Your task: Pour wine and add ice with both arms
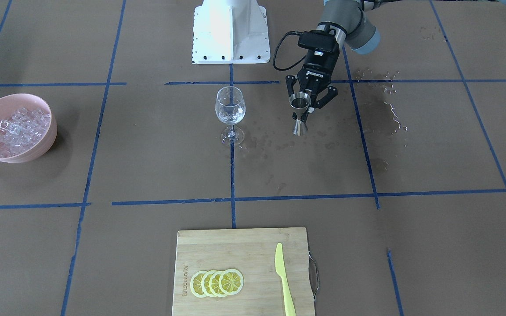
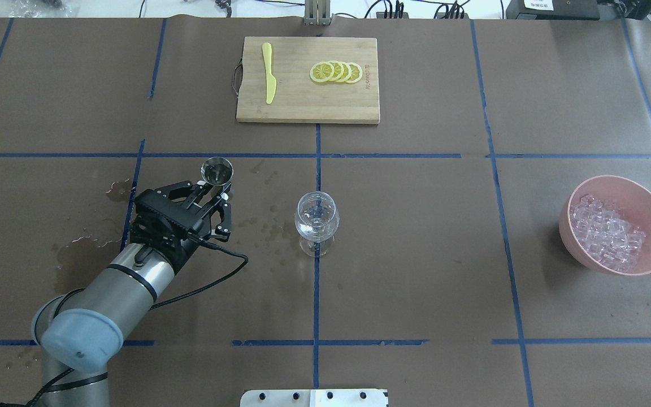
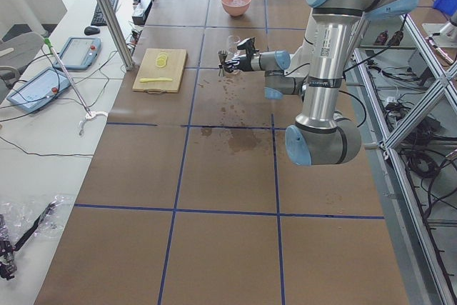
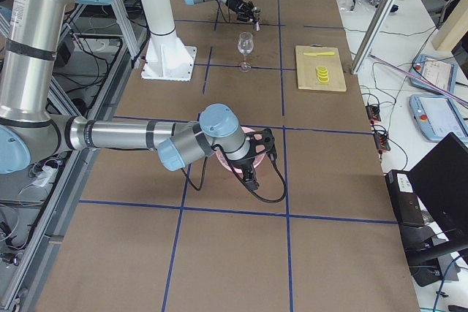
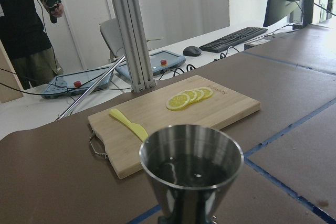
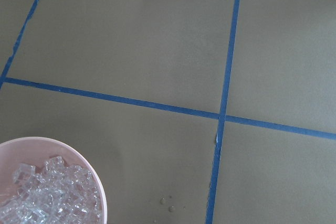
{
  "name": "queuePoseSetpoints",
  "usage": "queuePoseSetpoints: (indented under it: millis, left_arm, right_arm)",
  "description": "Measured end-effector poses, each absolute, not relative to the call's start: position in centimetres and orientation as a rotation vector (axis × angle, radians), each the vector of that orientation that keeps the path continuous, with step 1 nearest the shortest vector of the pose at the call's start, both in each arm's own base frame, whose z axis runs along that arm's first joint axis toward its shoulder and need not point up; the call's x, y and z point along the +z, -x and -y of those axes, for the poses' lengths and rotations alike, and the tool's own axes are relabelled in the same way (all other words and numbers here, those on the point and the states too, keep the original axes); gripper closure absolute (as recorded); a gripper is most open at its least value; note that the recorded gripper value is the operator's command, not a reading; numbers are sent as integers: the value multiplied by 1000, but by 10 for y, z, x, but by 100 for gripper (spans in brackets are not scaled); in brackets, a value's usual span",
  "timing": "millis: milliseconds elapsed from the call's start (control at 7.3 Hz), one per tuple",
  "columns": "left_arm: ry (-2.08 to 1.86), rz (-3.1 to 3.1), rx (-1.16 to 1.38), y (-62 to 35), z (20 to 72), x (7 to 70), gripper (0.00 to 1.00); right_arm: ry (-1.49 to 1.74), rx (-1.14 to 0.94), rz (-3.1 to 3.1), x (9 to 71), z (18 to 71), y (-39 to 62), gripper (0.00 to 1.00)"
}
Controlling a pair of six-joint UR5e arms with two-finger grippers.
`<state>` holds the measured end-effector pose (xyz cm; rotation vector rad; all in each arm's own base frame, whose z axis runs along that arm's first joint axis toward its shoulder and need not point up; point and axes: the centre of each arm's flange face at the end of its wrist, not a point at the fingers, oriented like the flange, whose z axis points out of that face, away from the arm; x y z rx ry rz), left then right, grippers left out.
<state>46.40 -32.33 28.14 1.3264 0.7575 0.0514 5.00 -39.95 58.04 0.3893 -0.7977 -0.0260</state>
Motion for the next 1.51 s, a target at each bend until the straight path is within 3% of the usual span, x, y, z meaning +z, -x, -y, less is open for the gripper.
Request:
queuePoseSetpoints:
  millis: [548, 1507]
  left_arm:
    - [-1375, -672, 78, -472, 325, 235, 100]
    - [-1436, -598, 208, -502, 302, 209, 100]
  right_arm:
    - [-384, -19, 799, 582, 399, -50, 0]
    - [-367, -11, 799, 590, 396, -50, 0]
